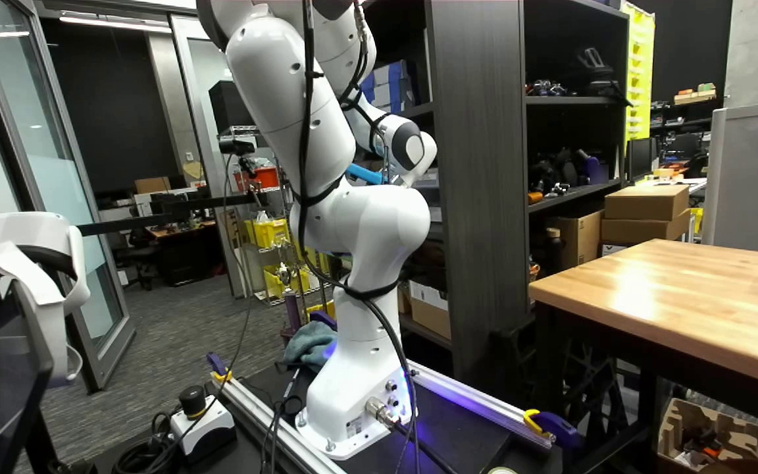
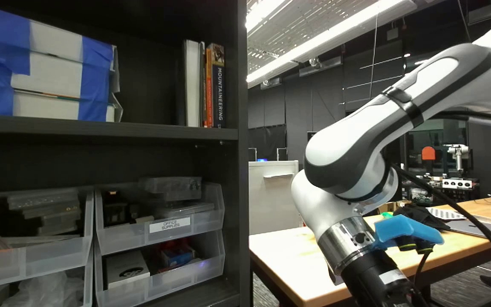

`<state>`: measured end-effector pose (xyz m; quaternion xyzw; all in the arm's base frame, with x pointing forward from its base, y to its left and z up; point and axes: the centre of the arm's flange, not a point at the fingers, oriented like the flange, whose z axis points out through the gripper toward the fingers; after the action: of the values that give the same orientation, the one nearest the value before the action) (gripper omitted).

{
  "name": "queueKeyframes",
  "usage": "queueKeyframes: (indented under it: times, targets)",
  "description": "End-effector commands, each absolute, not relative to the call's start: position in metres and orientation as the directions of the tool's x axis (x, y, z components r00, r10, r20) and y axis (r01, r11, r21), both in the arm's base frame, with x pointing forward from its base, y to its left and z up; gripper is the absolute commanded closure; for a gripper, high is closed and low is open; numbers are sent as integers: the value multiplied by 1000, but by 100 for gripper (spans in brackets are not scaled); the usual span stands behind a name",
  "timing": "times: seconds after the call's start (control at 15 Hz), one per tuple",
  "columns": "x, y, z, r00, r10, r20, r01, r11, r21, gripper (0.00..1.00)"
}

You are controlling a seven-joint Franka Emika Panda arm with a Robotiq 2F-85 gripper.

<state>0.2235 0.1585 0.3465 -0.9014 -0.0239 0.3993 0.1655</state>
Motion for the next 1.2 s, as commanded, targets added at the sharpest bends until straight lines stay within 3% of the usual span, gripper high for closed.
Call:
queueKeyframes:
  times: [0.0, 1.13]
  targets:
    - [220, 162, 345, 751, 148, -643, -159, -905, -394, 87]
    - [248, 160, 392, 943, -42, -330, -266, -693, -670, 87]
